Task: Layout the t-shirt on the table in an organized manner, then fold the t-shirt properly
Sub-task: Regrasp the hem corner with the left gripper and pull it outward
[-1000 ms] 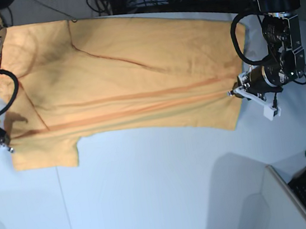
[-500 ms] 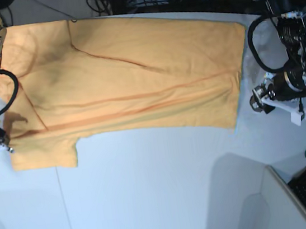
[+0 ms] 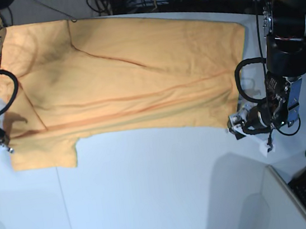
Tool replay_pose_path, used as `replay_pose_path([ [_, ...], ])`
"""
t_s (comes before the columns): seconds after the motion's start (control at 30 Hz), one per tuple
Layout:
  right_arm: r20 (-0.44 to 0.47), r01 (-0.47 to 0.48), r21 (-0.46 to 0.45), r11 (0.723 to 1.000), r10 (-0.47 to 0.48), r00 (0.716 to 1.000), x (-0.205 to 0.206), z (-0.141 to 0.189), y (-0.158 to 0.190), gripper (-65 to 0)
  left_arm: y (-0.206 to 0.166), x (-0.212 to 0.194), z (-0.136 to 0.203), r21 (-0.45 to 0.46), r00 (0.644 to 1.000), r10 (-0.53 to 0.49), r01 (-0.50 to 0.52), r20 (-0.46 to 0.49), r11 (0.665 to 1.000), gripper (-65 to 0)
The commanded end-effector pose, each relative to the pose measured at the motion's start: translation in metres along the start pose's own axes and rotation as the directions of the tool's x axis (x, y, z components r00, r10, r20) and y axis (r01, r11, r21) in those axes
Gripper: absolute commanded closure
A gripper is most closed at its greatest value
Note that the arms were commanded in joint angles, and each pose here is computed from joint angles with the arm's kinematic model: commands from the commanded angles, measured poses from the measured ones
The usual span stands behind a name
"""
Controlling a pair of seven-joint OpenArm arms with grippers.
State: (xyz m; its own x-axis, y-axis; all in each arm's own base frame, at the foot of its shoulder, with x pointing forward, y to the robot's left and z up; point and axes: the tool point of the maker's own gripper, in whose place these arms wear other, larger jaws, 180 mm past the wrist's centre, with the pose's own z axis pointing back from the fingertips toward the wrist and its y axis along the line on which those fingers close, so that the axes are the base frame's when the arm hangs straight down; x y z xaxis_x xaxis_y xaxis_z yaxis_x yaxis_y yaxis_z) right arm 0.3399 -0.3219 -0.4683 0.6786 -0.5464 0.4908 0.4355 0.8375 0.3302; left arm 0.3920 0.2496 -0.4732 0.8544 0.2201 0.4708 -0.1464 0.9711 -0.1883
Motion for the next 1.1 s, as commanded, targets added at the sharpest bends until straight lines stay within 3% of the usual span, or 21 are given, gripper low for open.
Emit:
replay_pose_path([
  [0.0,0.07,-0.008,0.008,1.0,0.008,0.998,0.028,0.007,0.002,0.0,-0.001,0.017,0.003,-0.004,0.999,0.003,-0.003,0.041,1.0,-38.5],
  [0.87,0.07,-0.008,0.008,1.0,0.008,0.998,0.028,0.007,0.002,0.0,-0.016,-0.018,-0.011,-0.027,1.0,0.015,-0.016,-0.02,1.0,-36.9],
  [0.93,0.07,-0.008,0.008,1.0,0.008,0.998,0.028,0.007,0.002,0.0,-0.015,-0.021,-0.012,-0.025,1.0,0.016,-0.017,-0.022,1.0,-33.4],
  [1.07,0.07,-0.008,0.008,1.0,0.008,0.998,0.028,0.007,0.002,0.0,-0.014,-0.022,-0.012,-0.022,1.0,0.015,-0.016,-0.021,1.0,-15.5],
])
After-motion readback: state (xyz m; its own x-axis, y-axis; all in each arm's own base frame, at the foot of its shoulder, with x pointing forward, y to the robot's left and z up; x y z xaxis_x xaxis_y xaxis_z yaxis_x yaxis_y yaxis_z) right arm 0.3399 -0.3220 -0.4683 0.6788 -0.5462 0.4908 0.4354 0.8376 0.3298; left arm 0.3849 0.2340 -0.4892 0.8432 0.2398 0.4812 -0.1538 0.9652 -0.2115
